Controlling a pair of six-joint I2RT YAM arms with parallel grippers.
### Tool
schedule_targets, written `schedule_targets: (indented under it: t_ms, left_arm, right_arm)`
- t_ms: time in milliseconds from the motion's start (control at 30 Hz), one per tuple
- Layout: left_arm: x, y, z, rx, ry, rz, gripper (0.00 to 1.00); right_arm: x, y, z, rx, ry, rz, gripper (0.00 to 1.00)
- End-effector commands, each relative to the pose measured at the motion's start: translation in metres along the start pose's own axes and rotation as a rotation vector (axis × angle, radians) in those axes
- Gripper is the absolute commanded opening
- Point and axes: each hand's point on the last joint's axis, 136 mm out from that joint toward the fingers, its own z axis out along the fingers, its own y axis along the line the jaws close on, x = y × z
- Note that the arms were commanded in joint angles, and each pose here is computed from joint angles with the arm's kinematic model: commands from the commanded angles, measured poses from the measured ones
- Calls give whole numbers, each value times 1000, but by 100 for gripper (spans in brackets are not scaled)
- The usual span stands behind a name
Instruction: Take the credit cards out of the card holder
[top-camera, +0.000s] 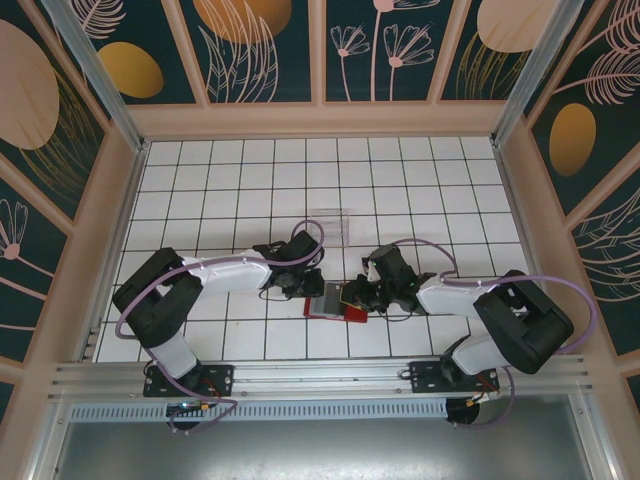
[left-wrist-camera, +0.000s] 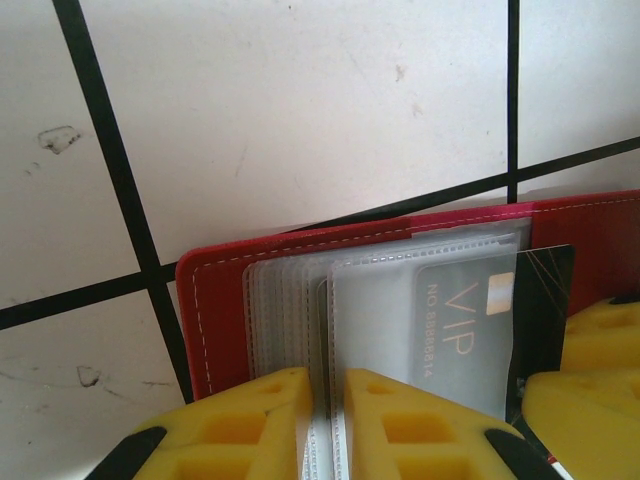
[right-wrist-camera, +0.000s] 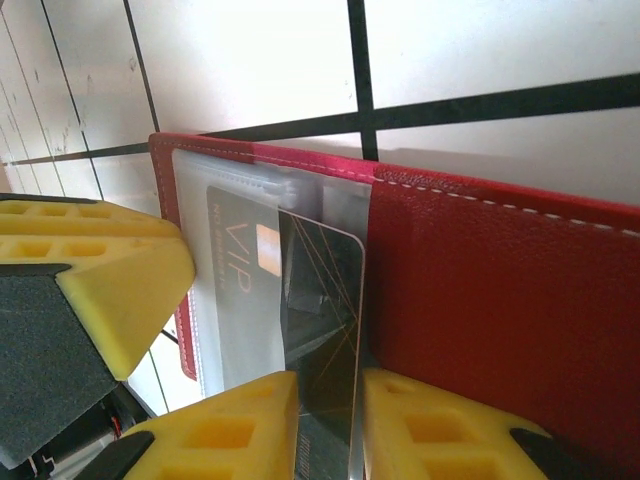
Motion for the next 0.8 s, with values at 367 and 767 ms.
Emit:
schedule_targets:
  t_ms: [367, 767]
  left_arm:
    - [24, 34, 10, -125, 76, -37, 20]
    - [19, 34, 7, -133, 49, -51, 20]
  right_arm:
    - [4, -14, -4, 24, 0, 16, 16]
    - [4, -21, -18, 39, -32, 18, 12]
